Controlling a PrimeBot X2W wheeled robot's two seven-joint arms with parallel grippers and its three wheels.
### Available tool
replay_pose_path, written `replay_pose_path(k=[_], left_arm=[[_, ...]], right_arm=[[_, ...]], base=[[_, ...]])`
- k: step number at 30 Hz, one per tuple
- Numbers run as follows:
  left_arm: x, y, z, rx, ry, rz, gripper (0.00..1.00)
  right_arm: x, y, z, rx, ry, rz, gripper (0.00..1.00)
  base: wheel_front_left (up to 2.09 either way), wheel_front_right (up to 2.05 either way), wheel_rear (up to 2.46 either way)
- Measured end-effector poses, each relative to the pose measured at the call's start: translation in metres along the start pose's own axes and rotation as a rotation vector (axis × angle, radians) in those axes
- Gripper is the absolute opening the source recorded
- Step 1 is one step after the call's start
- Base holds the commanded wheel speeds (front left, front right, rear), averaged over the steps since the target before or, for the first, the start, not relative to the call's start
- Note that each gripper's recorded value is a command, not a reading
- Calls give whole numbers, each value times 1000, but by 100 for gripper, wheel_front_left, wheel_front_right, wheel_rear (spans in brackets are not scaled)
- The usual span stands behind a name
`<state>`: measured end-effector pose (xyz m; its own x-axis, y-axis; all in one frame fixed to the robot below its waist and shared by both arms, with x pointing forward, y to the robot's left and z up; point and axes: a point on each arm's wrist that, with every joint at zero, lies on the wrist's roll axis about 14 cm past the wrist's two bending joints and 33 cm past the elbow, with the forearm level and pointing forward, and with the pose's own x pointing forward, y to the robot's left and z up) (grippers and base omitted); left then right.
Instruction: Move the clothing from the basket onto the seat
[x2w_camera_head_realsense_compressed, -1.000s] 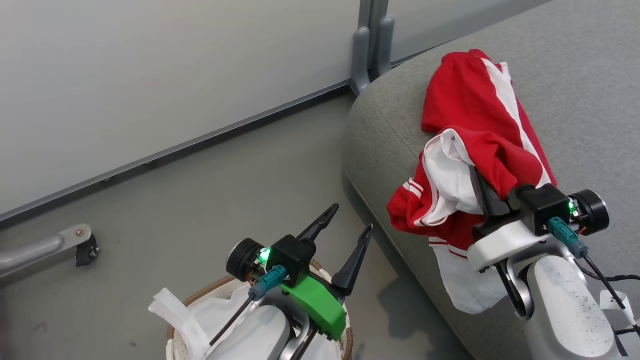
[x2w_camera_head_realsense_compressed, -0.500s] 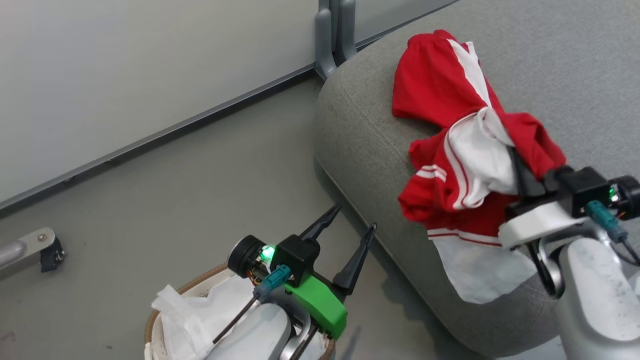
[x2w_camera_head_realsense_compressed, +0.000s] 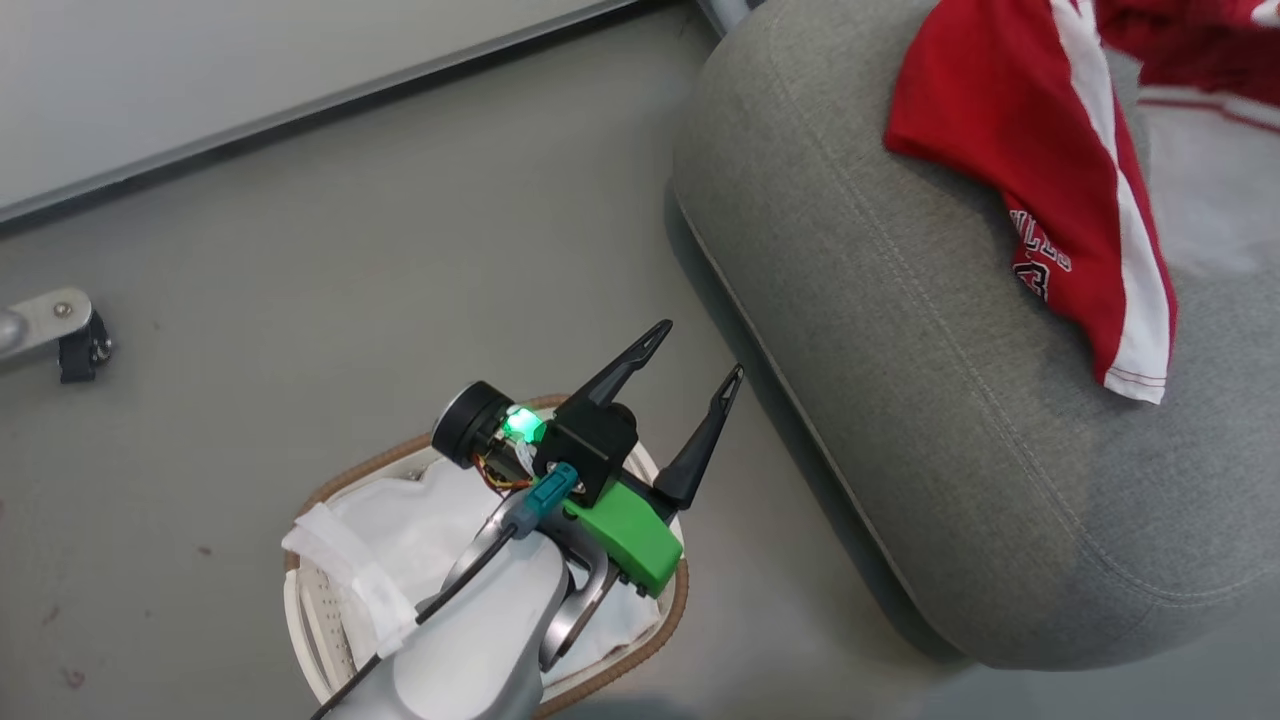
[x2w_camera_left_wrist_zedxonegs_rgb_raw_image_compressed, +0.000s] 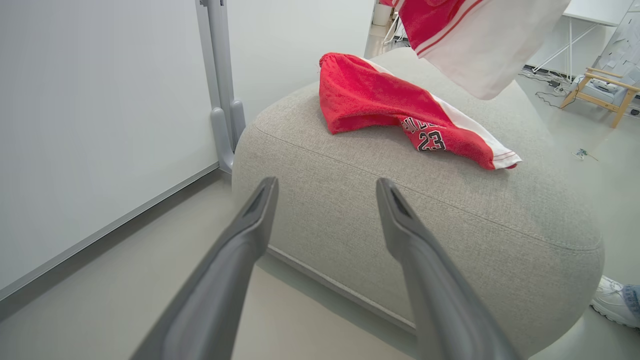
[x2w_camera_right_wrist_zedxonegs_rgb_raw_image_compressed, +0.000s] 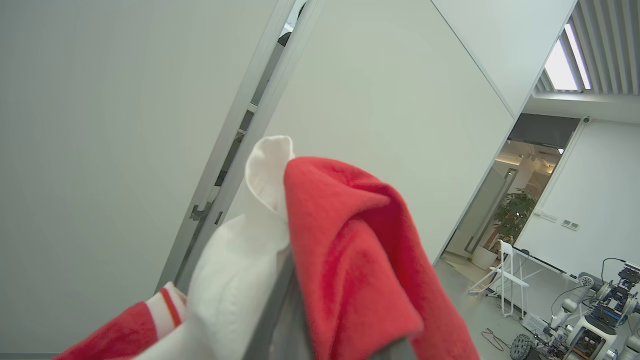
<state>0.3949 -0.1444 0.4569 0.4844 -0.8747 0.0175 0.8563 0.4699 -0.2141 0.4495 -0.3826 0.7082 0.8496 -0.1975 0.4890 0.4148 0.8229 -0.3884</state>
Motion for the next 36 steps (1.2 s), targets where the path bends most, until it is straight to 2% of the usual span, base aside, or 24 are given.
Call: replay_pose_path(k=[4, 9, 15, 19, 22, 23, 24, 25, 36], left_arm=[[1, 18, -10, 9, 9, 15, 100], [-1, 32, -25, -8, 25, 32, 100], [-9, 55, -46, -44, 60, 84, 100], [-15, 63, -62, -51, 96, 98, 100], [-13, 59, -65, -59, 99, 83, 100], [-12, 57, -65, -60, 100, 77, 100], [-10, 54, -64, -61, 96, 69, 100], [-8, 52, -61, -61, 86, 61, 100], [0, 37, -34, -50, 30, 42, 100]], right_arm=[[22, -7, -24, -12, 34, -44, 0], [10, 0, -102, 34, 228, -82, 0], [-45, 42, -197, 91, 518, -48, 0], [-74, 60, -221, 115, 613, -31, 0], [-92, 59, -227, 114, 652, -30, 0], [-95, 58, -226, 112, 657, -31, 15], [-100, 57, -225, 111, 662, -30, 38], [-105, 57, -224, 110, 666, -29, 98], [-160, 59, -200, 117, 692, -5, 100]], base=[[0, 0, 0], [0, 0, 0], [0, 0, 0], [0, 0, 0], [0, 0, 0], [0, 0, 0], [0, 0, 0], [0, 0, 0], [0, 0, 0]])
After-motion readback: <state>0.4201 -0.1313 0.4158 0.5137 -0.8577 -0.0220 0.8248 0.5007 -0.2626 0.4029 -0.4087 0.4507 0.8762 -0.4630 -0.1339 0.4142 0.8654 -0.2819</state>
